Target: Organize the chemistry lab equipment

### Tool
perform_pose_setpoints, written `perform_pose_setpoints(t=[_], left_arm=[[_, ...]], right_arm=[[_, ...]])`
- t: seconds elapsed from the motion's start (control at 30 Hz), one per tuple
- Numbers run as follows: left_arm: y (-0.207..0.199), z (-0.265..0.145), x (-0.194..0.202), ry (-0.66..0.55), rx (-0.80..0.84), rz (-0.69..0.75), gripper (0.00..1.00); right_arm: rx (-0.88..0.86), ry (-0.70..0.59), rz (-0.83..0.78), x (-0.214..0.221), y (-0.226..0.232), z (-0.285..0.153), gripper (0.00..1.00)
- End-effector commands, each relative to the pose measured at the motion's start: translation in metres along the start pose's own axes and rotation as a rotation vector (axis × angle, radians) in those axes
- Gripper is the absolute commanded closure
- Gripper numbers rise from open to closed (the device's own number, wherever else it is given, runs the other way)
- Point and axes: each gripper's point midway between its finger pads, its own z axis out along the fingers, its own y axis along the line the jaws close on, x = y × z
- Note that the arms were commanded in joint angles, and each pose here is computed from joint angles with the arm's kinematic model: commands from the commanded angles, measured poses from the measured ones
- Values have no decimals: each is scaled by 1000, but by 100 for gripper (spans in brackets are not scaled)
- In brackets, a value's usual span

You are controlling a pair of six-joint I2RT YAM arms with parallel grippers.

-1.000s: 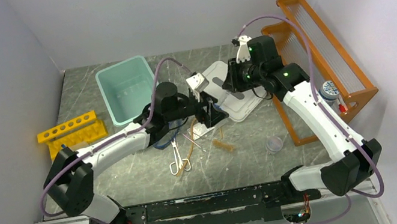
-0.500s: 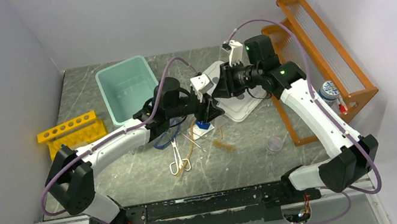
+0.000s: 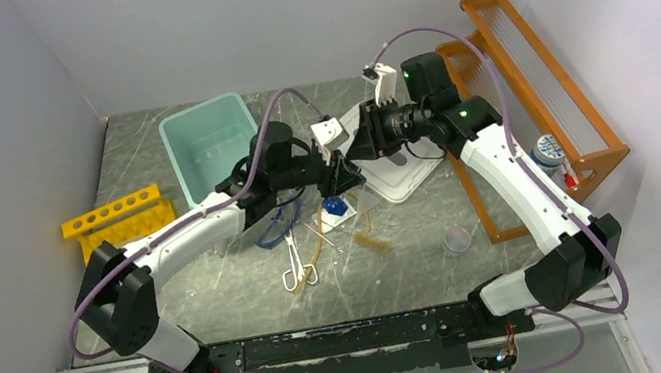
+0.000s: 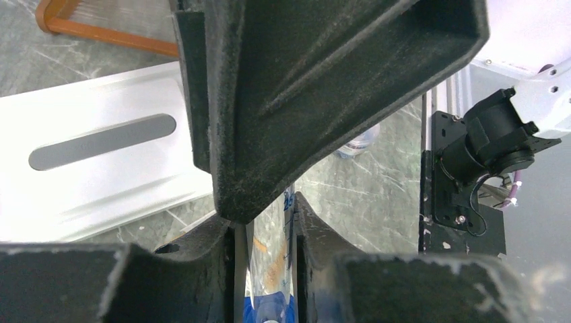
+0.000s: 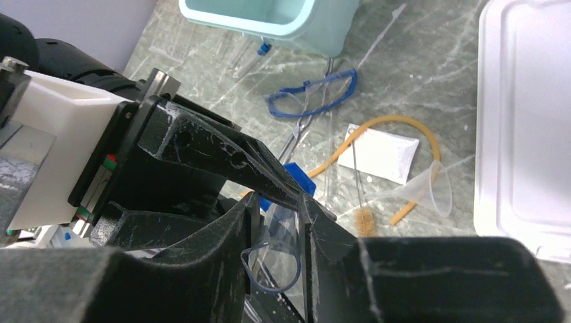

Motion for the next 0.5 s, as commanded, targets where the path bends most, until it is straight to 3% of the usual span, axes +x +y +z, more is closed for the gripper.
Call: perform_pose_setpoints(t=[0.0,0.1,0.23,0.37,0.47], left_arm=[[-12,-7,-31,-98,105,39,95],[-7,-14,-36,-131,113,14,95],[8,-25,-44,-168,85,-22,95],[42,-43,-51,-200,-29,-108,95],[88,-64,-50,-196,-210,-218,95]], right_arm=[[-48,-95,-27,-30,14,-1,66],[-23,-142,-2,-42,11,-1,51],[48,-272,57,-69,2,-6,25],[112,-456,127,-111,-6,-22,19],[132,-558,153,-132,-7,-35,19]])
